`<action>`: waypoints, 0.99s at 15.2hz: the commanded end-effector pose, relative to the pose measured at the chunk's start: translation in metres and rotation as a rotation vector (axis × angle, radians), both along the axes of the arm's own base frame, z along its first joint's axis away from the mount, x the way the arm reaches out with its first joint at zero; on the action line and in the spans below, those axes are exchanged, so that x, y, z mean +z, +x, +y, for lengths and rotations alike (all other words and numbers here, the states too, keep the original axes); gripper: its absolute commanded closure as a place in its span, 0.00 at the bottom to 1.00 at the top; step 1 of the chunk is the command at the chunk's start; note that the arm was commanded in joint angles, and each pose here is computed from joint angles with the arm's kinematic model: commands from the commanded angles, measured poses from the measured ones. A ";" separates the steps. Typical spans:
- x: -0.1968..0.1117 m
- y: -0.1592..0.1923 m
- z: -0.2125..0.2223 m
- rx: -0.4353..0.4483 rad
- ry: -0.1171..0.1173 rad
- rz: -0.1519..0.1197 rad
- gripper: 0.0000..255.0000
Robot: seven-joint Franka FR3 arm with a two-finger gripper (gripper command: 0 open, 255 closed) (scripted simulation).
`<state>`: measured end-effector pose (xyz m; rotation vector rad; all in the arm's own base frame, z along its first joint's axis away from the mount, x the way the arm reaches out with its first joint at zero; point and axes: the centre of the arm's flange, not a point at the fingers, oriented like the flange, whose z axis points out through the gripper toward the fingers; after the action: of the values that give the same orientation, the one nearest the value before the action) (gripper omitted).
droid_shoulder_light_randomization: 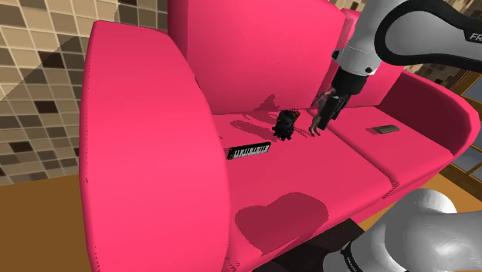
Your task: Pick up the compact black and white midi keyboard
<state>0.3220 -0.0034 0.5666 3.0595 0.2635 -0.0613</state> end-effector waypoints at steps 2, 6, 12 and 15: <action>-0.006 0.012 0.003 0.056 0.001 0.005 0.00; -0.029 0.056 0.020 0.279 0.007 0.024 0.00; -0.064 0.112 0.064 0.613 0.015 0.052 0.00; -0.083 0.134 0.092 0.781 0.019 0.066 0.00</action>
<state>0.4483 0.0801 0.4921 2.7793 1.3325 -0.1104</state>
